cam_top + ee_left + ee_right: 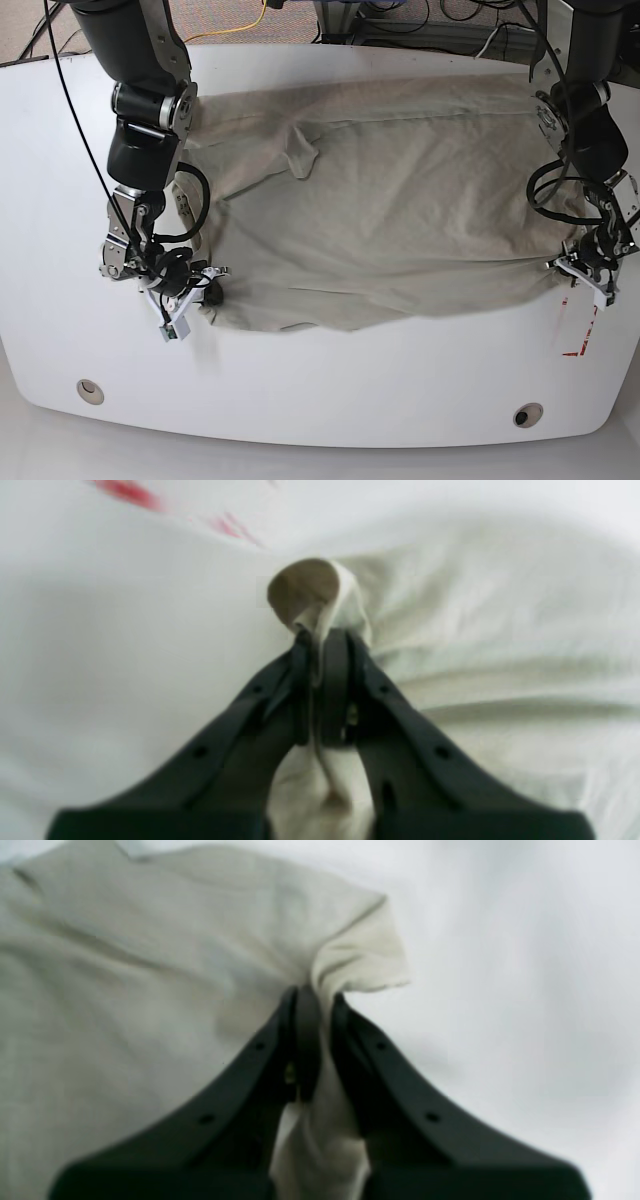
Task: Layout the t-shirt on the table in an organized manner, then fold the t-shirt properly
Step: 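Lift the shirt edge high with both grippers, raising the shirt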
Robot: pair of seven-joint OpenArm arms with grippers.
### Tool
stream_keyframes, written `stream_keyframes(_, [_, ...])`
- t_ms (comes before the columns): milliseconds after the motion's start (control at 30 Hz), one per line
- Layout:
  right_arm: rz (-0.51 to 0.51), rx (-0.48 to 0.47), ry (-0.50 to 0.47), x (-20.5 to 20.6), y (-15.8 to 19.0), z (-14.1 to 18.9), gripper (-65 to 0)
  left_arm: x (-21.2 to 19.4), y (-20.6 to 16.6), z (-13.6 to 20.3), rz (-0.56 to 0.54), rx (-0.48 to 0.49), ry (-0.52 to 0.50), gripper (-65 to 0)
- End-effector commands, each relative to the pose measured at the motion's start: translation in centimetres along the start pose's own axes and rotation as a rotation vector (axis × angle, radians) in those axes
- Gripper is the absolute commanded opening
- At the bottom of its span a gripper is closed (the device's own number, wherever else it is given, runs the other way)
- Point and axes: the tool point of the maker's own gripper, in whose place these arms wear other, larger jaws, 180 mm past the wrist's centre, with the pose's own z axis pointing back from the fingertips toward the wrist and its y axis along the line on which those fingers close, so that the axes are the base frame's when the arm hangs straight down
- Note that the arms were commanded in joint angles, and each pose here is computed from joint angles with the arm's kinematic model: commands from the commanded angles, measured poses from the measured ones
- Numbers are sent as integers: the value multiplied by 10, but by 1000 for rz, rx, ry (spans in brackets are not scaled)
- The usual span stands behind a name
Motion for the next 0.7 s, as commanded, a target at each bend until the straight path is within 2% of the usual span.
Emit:
stream_keyframes(0, [75,-32,-101,52,1,20,-650,47,16,35,-71,63,-108,-650])
stream_keyframes(167, [125,-67,-102,69,0,34,-650,76,7,67,-169,97,-171,-650])
stream_keyframes(333, [169,-94,-151,113,-1,50,-650,112,-5,104,-228,145,-254,-650])
stream_keyframes(533, [221,-146,-210,180,-9,84,-650,173,-20,174,-249,225,-419,-650])
stream_keyframes(567, [240,-173,-231,202,-13,100,-650,191,-21,200,-247,256,-474,-650])
stream_keyframes(600, [247,-182,-243,211,-13,107,-650,197,-22,209,-246,265,-493,-650])
stream_keyframes(667, [275,-215,-292,245,-13,133,-650,223,-25,247,-230,294,-577,-650])
